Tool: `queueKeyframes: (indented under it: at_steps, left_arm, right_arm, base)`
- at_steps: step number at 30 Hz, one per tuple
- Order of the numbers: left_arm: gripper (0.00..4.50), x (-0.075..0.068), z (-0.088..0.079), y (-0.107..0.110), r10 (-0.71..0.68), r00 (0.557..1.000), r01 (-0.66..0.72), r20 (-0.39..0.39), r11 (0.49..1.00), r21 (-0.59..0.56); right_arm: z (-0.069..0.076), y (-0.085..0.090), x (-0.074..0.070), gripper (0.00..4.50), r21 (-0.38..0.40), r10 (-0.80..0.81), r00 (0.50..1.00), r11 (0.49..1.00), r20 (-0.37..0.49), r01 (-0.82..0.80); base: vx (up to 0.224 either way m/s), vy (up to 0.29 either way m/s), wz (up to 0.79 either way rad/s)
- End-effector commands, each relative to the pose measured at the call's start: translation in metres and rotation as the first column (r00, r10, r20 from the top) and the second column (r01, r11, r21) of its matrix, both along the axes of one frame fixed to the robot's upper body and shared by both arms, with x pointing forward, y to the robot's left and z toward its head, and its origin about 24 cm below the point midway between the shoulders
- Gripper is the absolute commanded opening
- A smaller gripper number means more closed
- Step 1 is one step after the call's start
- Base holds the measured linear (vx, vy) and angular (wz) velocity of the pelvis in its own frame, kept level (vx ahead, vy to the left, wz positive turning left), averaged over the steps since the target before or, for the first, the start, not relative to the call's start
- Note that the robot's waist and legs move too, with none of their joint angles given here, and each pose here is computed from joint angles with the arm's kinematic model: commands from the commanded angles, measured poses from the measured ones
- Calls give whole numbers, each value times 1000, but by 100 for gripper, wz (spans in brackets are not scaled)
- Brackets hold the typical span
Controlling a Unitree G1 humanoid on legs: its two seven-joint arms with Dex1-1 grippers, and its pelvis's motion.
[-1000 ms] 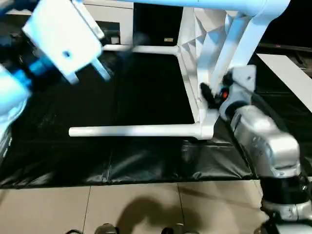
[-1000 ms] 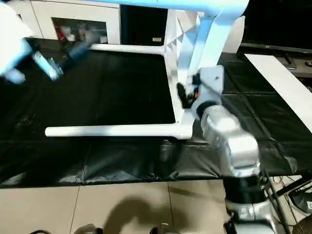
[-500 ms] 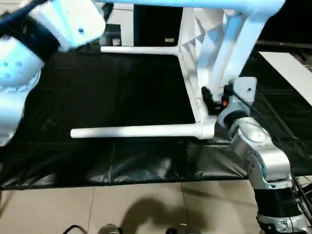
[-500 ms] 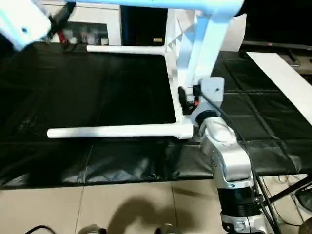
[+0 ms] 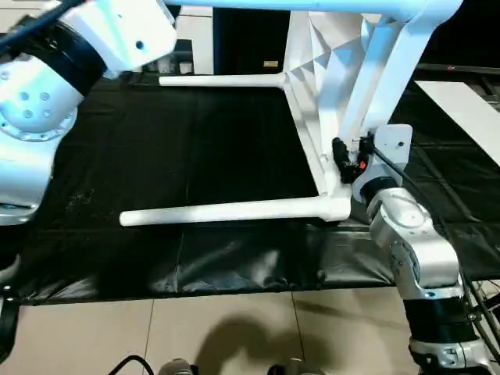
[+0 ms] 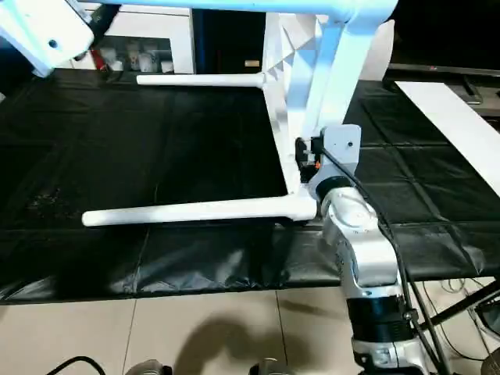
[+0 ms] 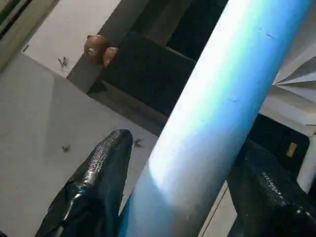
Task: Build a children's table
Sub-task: Flip table
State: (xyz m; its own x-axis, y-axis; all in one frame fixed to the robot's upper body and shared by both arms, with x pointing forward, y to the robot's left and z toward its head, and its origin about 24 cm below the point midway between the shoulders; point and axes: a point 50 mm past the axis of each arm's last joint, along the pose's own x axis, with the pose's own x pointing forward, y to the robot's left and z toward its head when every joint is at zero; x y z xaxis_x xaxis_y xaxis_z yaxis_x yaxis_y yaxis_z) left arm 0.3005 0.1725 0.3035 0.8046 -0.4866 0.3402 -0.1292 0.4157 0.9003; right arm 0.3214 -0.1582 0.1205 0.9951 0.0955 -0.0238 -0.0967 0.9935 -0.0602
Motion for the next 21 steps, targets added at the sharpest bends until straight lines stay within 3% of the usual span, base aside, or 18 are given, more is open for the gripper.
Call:
queueKeyframes:
  at_steps: [1, 6, 7, 8, 12, 13, 14, 15, 17, 19, 20, 21]
  left_arm:
    - [273, -1, -4, -3, -38, 999, 36, -31, 997, -61]
    - [257, -3, -14, 0, -49, 996, 39, -75, 991, -131]
    - [254, -5, -21, 5, -37, 994, 19, -106, 986, -165]
    - [254, -5, -22, 6, -35, 993, 15, -111, 985, -173]
    - [245, -9, -33, 18, -27, 988, -22, -150, 949, -316]
    - [245, -10, -36, 20, -34, 986, -26, -163, 935, -354]
    - [239, -11, -43, 24, -63, 982, -27, -180, 887, -461]
    - [239, -11, -43, 24, -63, 982, -27, -180, 887, -461]
    - [235, -14, -60, 28, -83, 973, -53, -215, 826, -560]
    - [230, -16, -74, 30, -92, 966, -80, -243, 783, -617]
    - [226, -16, -81, 31, -95, 961, -100, -258, 753, -650]
    - [226, -16, -81, 31, -95, 961, -100, -258, 753, -650]
  right_arm:
    - [22, 0, 4, 202, -115, 64, 995, 992, 81, -55]
    - [46, -12, 8, 202, -210, 97, 987, 975, 127, -69]
    - [64, -21, 10, 202, -254, 123, 981, 964, 147, -82]
    - [68, -22, 10, 202, -261, 128, 980, 962, 151, -85]
    - [107, -41, 11, 202, -344, 183, 968, 932, 172, -115]
    - [118, -46, 11, 202, -377, 196, 965, 919, 176, -118]
    - [136, -53, 11, 202, -422, 224, 959, 897, 173, -133]
    - [136, -53, 11, 202, -422, 224, 959, 897, 173, -133]
    - [163, -62, 9, 202, -438, 247, 950, 888, 194, -141]
    - [177, -63, 7, 202, -437, 285, 937, 882, 201, -175]
    - [182, -61, 4, 237, -410, 335, 923, 881, 188, -236]
    - [182, -61, 4, 237, -410, 335, 923, 881, 188, -236]
  base:
    - [0, 0, 0]
    - [0, 0, 0]
    - [0, 0, 0]
    - [0, 0, 0]
    - [0, 0, 0]
    - [0, 0, 0]
    - [0, 0, 0]
    - [0, 0, 0]
    - [0, 0, 0]
    - [0, 0, 0]
    - [0, 0, 0]
    - [0, 0, 0]
